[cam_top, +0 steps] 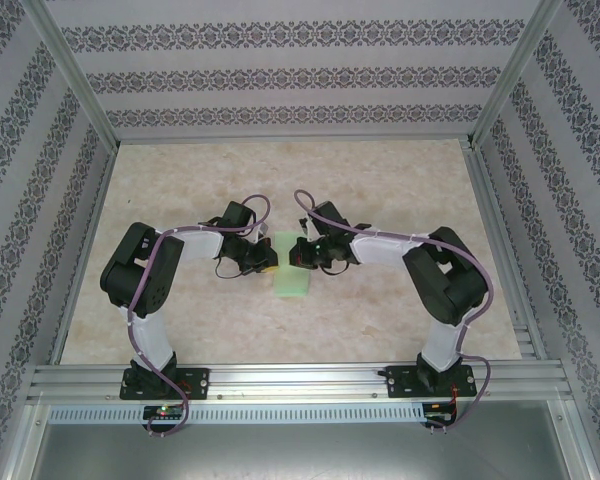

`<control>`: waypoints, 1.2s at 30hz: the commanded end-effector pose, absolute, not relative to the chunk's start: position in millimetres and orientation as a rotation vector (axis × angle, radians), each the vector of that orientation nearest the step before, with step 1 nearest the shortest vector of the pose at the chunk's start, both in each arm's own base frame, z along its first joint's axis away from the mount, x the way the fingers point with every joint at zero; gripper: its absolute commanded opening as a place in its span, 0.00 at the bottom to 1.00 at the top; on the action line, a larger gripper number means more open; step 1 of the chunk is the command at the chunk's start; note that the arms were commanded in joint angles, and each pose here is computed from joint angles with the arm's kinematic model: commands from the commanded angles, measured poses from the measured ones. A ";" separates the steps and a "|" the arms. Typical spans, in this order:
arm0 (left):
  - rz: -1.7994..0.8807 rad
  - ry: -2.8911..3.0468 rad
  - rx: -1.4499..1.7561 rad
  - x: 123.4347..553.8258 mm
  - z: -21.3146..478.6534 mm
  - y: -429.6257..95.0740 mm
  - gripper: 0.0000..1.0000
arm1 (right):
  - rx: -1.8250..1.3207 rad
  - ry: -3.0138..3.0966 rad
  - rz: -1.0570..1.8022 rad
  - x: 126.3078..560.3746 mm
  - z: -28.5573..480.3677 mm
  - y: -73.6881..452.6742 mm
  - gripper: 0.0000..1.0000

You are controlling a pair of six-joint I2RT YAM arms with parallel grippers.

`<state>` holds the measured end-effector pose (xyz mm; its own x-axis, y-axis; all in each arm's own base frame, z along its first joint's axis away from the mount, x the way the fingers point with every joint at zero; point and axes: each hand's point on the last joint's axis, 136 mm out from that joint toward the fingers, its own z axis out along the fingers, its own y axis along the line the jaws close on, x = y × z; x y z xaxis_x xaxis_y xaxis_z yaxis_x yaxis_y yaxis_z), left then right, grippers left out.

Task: Fold a paper plane with a square sheet of paper (pick it up from the middle)
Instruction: Fold the square sheet of paper in half at the center of the table.

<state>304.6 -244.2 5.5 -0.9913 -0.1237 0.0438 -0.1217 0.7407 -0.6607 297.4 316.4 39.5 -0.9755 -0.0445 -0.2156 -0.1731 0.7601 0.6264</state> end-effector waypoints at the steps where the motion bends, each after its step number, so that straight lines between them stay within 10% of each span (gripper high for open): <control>1: -0.555 3.262 -0.374 237.3 -79.8 -181.9 0.00 | -0.222 2.806 1.042 285.4 29.2 324.7 0.00; 23: -0.524 3.265 -0.394 233.2 -84.0 -177.3 0.00 | -0.455 2.929 0.901 218.8 -5.0 268.2 0.01; 36: -0.530 3.261 -0.396 233.9 -83.7 -177.8 0.00 | -0.475 2.747 1.017 266.2 40.8 315.8 0.02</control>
